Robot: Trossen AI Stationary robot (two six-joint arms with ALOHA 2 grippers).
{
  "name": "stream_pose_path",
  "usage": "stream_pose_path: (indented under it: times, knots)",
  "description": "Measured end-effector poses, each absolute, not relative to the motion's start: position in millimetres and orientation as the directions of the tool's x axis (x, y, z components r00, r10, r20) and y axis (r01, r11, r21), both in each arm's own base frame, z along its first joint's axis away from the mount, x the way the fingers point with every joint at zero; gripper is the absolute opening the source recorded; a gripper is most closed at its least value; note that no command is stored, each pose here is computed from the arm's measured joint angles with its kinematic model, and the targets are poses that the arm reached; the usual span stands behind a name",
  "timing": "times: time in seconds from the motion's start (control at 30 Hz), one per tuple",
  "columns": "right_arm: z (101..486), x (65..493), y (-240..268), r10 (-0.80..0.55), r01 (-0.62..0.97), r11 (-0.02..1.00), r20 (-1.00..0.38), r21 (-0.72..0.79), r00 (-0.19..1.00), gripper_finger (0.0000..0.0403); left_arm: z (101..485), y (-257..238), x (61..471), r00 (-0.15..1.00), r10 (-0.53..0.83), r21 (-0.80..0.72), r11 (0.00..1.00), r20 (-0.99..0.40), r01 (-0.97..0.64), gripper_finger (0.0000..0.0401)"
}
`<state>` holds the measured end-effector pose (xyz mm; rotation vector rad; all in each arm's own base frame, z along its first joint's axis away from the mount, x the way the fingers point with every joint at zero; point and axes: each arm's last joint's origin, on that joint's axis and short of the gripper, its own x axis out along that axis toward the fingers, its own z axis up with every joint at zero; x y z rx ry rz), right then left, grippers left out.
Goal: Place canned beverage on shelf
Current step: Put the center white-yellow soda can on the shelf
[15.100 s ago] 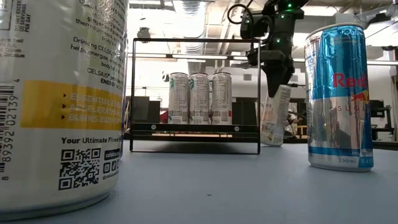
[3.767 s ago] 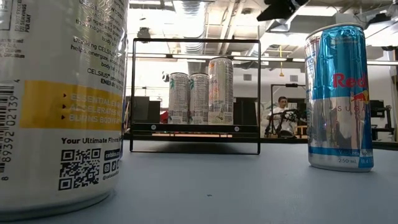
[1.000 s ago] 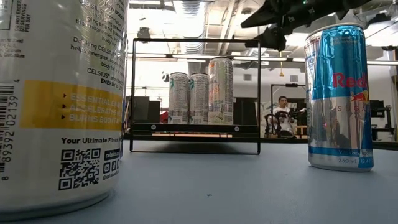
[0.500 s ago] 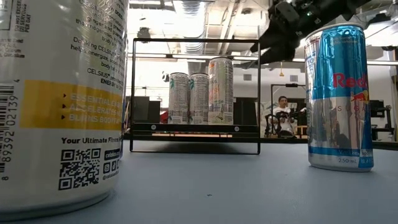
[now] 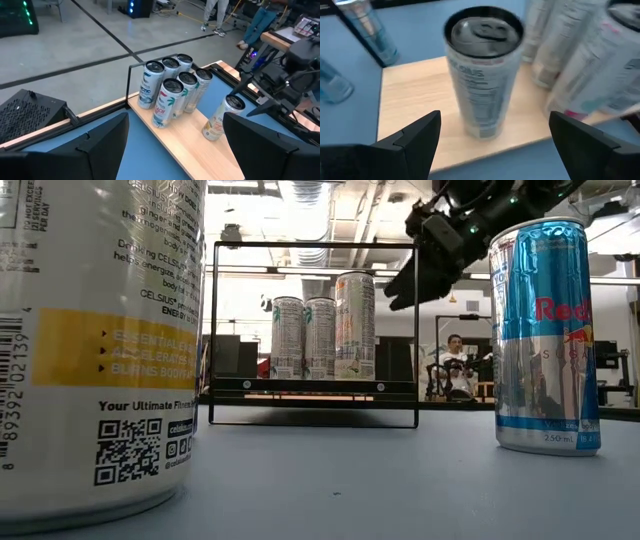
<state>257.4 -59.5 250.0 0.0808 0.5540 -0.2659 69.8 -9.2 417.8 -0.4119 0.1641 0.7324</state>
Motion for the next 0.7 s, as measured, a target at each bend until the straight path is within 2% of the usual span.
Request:
stream_pose_path:
  times: [0.13, 0.7]
  knots:
    - [243, 267, -61, -0.181, 0.221, 0.975, -0.524, 0.013, 0.832, 0.0356, 418, -9, 70, 0.736, 0.613, -0.307, 0.669, -0.287, -0.677, 0.0309]
    - [233, 274, -73, -0.179, 0.195, 0.981, -0.522, -0.026, 0.834, 0.0356, 418, -9, 70, 0.735, 0.614, -0.328, 0.658, -0.287, -0.678, 0.0309]
